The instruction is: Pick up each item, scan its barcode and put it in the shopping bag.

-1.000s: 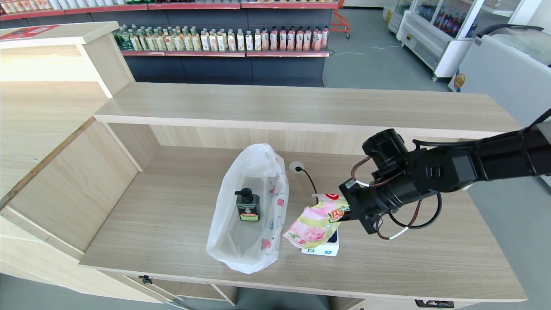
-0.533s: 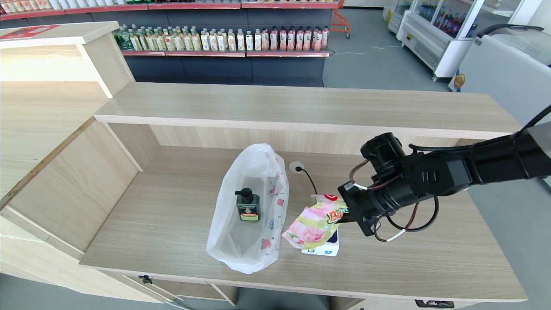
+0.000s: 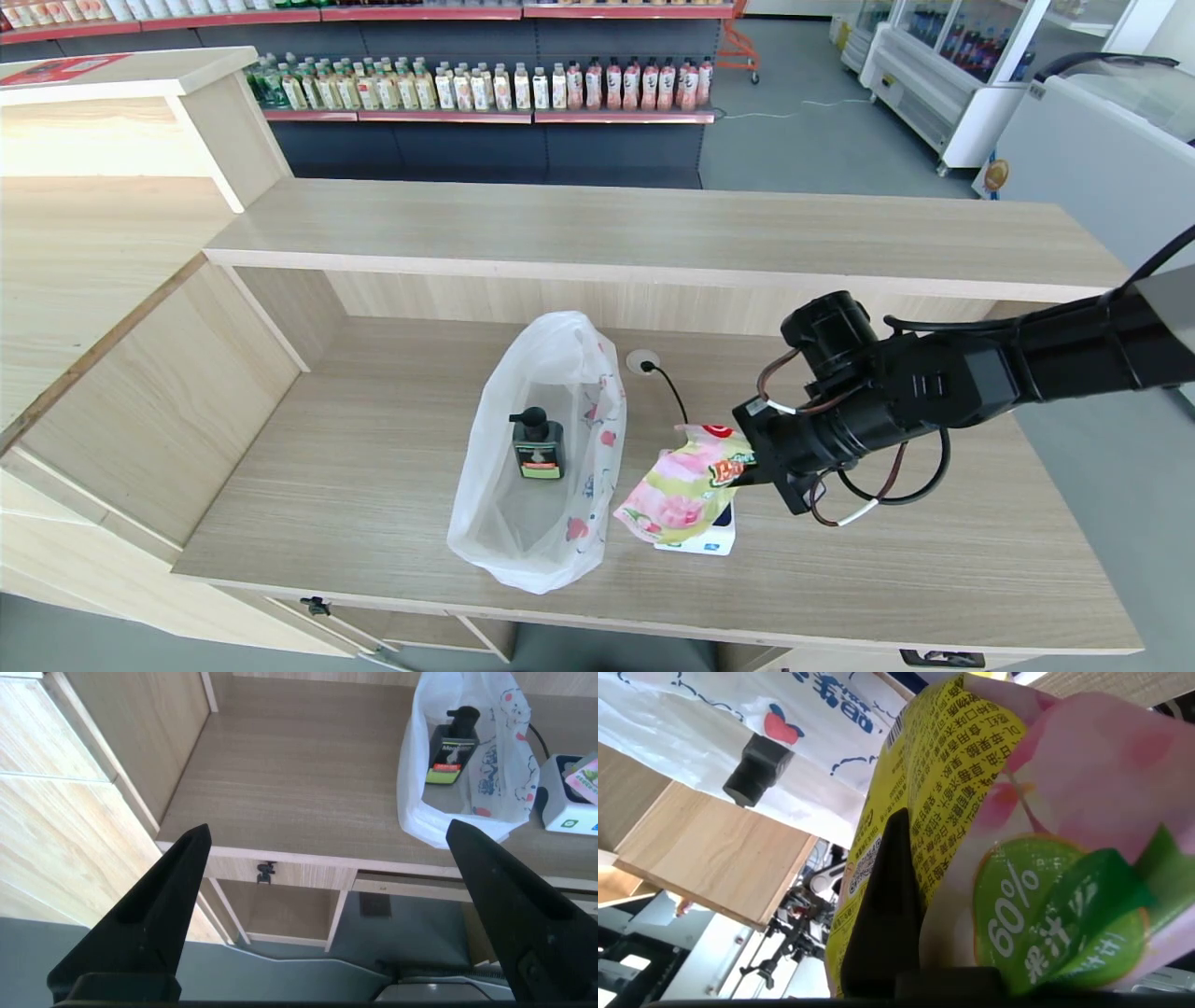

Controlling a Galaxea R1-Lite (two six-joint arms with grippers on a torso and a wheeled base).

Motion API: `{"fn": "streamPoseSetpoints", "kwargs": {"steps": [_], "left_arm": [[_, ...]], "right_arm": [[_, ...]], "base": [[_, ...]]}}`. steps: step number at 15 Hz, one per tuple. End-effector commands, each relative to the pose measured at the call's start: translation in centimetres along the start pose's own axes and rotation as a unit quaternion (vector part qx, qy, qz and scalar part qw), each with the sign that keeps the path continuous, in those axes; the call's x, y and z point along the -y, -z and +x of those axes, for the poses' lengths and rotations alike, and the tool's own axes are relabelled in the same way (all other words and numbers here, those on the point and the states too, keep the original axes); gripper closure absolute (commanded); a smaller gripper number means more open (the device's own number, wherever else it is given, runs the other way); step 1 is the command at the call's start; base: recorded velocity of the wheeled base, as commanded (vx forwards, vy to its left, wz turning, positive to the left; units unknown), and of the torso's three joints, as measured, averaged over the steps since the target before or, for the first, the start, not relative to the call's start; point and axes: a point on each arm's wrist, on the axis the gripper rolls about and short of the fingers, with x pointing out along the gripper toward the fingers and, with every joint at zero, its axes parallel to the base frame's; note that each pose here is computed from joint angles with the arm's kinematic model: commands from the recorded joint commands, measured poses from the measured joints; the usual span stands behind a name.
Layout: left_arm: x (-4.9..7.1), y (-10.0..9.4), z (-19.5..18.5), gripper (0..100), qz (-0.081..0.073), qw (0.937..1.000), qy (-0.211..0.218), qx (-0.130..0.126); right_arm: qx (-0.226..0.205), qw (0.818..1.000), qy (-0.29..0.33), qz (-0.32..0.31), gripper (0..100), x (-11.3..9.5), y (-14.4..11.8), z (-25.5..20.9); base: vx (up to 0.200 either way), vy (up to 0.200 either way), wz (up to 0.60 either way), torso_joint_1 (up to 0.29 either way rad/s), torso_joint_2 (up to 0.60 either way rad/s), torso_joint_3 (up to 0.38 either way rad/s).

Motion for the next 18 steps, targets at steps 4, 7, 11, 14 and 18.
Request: {"fn": "streamPoseSetpoints", "kwargs": {"steps": [4,7,11,14,18], "left_arm": [[0.0,0.0,0.0,0,0.0,1.0,0.0,0.0],[0.0,0.0,0.0,0,0.0,1.0,0.0,0.0],[0.0,0.0,0.0,0,0.001,1.0,0.0,0.0],[0.0,0.0,0.0,0,0.0,1.0,0.0,0.0],[0.0,0.0,0.0,0,0.0,1.0,0.0,0.0]], "right_arm": [[0.008,1.0,-0.018,-0.003,100,-0.4,0.1,-1.3],[0.034,0.997,-0.064,-0.017,100,-0.3,1.0,-6.7],[0.211,0.928,-0.062,-0.3,100,1.1,3.6,-15.0],[0.304,0.796,0.07,-0.518,100,3.4,2.5,-14.1],[0.304,0.727,0.007,-0.616,100,6.3,2.7,-12.1]], "base": [[0.0,0.0,0.0,0.0,0.0,0.0],[0.0,0.0,0.0,0.0,0.0,0.0],[0.0,0.0,0.0,0.0,0.0,0.0],[0.0,0.0,0.0,0.0,0.0,0.0],[0.0,0.0,0.0,0.0,0.0,0.0]]}}
